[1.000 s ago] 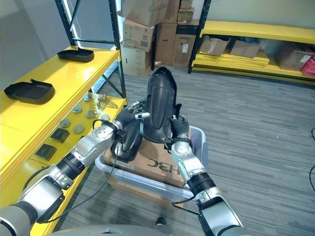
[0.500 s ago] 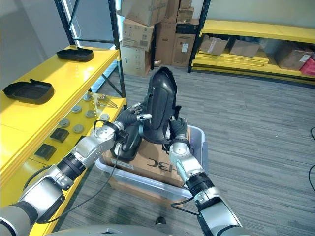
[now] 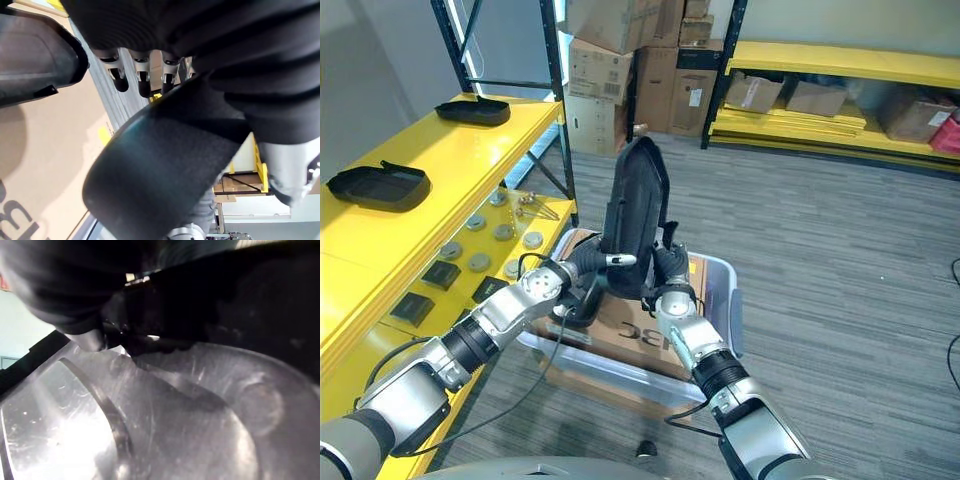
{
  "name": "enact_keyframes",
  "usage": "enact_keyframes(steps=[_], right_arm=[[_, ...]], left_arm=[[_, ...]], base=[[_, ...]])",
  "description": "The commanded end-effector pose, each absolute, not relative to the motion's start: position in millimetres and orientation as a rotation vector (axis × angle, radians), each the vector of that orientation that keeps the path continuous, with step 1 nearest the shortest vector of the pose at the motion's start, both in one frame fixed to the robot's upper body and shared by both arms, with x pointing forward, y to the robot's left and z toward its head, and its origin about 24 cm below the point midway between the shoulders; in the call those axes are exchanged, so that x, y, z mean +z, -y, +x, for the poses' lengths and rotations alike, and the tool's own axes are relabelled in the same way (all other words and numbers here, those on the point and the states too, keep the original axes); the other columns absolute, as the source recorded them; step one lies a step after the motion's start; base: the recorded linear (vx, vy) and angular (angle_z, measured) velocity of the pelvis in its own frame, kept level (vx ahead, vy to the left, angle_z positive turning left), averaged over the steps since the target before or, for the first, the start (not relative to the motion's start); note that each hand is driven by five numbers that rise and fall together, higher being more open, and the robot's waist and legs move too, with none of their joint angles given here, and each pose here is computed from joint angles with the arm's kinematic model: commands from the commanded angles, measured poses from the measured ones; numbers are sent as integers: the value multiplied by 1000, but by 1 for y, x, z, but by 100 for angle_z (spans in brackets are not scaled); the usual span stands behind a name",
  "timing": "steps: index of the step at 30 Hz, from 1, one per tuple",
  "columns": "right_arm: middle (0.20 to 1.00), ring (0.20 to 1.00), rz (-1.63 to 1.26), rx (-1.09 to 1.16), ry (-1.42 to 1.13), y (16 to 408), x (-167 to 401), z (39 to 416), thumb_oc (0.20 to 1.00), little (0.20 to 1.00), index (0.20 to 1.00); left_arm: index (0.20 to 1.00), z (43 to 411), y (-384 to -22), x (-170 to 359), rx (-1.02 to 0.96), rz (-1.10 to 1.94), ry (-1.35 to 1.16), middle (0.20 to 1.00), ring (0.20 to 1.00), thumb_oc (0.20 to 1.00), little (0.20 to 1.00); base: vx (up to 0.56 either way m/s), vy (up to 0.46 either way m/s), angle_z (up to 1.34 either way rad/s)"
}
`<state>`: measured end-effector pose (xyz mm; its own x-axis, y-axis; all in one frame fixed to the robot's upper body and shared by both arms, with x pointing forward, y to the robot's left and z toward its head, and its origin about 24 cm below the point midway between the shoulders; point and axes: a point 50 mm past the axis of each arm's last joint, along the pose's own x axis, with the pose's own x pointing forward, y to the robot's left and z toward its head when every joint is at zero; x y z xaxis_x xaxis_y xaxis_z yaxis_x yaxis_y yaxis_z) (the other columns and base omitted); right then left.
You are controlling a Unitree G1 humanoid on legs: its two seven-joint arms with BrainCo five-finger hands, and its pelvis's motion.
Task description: Move parts from the plastic box to the shelf.
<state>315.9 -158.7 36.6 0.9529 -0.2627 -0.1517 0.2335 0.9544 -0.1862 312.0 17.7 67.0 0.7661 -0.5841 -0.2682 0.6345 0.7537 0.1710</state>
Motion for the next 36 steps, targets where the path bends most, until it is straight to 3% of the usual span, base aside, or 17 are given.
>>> enact_keyframes(steps=[1, 2, 3, 4, 27, 28, 29, 36], right_arm=[[200, 200, -141, -123, 45, 109, 94, 347, 200, 200, 200], [200, 200, -141, -121, 45, 109, 94, 346, 200, 200, 200], [200, 200, -140, -121, 46, 109, 94, 346, 200, 200, 200], [200, 200, -138, -119, 47, 108, 94, 346, 200, 200, 200], [200, 200, -103, -63, 62, 100, 95, 342, 200, 200, 200], [862, 862, -92, -55, 65, 100, 95, 342, 862, 862, 862], [1000, 1000, -91, -55, 65, 100, 95, 342, 1000, 1000, 1000], [1000, 1000, -7, -33, 66, 98, 97, 340, 1000, 1000, 1000]], left_arm=[[1000, 308, 21, 78, -795, 346, -123, 1000, 1000, 1000, 1000], [1000, 307, 22, 77, -795, 355, -122, 1000, 1000, 1000, 1000], [812, 307, 22, 77, -797, 367, -120, 812, 812, 812, 812], [200, 308, 22, 78, -797, 380, -114, 200, 200, 200, 200], [200, 302, 26, 84, -807, 366, -39, 200, 200, 200, 200], [200, 302, 25, 83, -801, 356, -35, 200, 200, 200, 200], [200, 302, 25, 83, -801, 356, -35, 200, 200, 200, 200], [200, 304, 21, 84, -756, 305, -23, 200, 200, 200, 200]], base=[[0, 0, 0], [0, 0, 0], [0, 0, 0], [0, 0, 0], [0, 0, 0], [0, 0, 0], [0, 0, 0], [0, 0, 0]])
